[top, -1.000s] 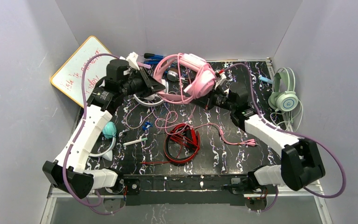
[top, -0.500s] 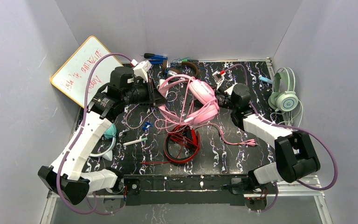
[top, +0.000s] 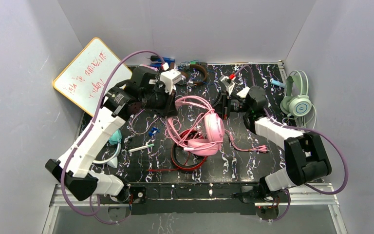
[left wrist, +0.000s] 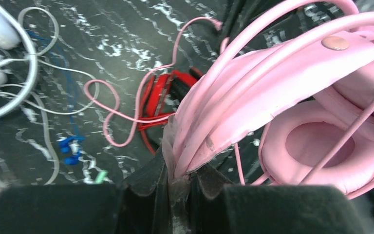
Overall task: Wrap the headphones
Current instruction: Wrap the headphones cable around the headphones.
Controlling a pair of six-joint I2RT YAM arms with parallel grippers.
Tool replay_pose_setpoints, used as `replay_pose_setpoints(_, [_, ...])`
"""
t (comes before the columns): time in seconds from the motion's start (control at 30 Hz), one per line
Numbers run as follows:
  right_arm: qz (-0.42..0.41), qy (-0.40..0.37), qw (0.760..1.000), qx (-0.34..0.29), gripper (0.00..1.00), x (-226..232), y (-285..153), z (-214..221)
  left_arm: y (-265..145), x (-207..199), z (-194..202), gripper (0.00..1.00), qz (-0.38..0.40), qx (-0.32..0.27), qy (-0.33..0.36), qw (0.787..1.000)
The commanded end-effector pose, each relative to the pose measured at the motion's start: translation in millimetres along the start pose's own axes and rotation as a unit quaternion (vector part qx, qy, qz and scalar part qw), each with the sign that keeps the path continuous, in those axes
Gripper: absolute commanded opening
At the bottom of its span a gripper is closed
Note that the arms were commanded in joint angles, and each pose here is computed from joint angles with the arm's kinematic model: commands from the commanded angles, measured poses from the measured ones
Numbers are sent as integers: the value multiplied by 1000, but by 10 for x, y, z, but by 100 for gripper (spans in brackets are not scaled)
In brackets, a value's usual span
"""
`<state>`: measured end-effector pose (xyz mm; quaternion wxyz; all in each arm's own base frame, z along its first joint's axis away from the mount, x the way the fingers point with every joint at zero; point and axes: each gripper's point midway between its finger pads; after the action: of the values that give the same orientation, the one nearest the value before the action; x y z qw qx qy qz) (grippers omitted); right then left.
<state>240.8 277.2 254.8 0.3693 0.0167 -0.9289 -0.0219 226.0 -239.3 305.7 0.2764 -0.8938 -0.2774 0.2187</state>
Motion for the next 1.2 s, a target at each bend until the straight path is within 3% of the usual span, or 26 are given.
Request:
replay_pose_setpoints(0.0, [-30, -21, 999, 30, 14, 125, -29, -82, -123, 212, -34, 0, -68, 33, 87, 993])
replay_pose_setpoints(0.13, [-14, -1, 999, 45, 9, 88, -15, -141, -177, 434, -232, 0, -148, 33, 157, 976])
replay_pose_setpoints(0.27, [4, 19, 998, 59, 8, 101, -17, -180, -360, 753, -364, 0, -266, 57, 261, 926])
replay_pose_setpoints(0.4, [-1, 38, 997, 60, 9, 188, -20, -194, -521, 867, -558, 0, -333, 59, 343, 876])
replay_pose_setpoints(0.5, [-1, 46, 997, 63, 10, 207, -9, -182, -588, 803, -754, 0, -334, 21, 378, 863])
replay_pose_setpoints(0.6, [24, 44, 997, 62, 10, 120, 21, -171, -596, 659, -924, 0, -307, -24, 401, 863])
replay_pose_setpoints(0.73, [25, 47, 996, 77, 12, 105, 58, -130, -529, 574, -1007, 0, -281, -31, 431, 857])
replay_pose_setpoints(0.9, [3, 68, 993, 94, 13, 172, 95, -47, -659, 796, -1103, 0, -355, 2, 468, 809])
replay_pose_setpoints(1.03, [-1, 84, 991, 105, 14, 128, 125, 27, -831, 848, -1294, 0, -406, -16, 504, 762])
replay_pose_setpoints(1.17, [-11, 91, 989, 117, 14, 105, 193, 79, -882, 759, -1485, 0, -410, -52, 514, 752])
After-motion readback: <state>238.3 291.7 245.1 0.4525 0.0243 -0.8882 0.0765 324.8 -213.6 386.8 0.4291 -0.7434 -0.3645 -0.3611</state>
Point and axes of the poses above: each gripper's point midway between its finger pads, its own y axis out along the fingers, its own x axis along the line the jaws close on, z = x × y, and after that the axes turned 5 degrees about y, right-handed
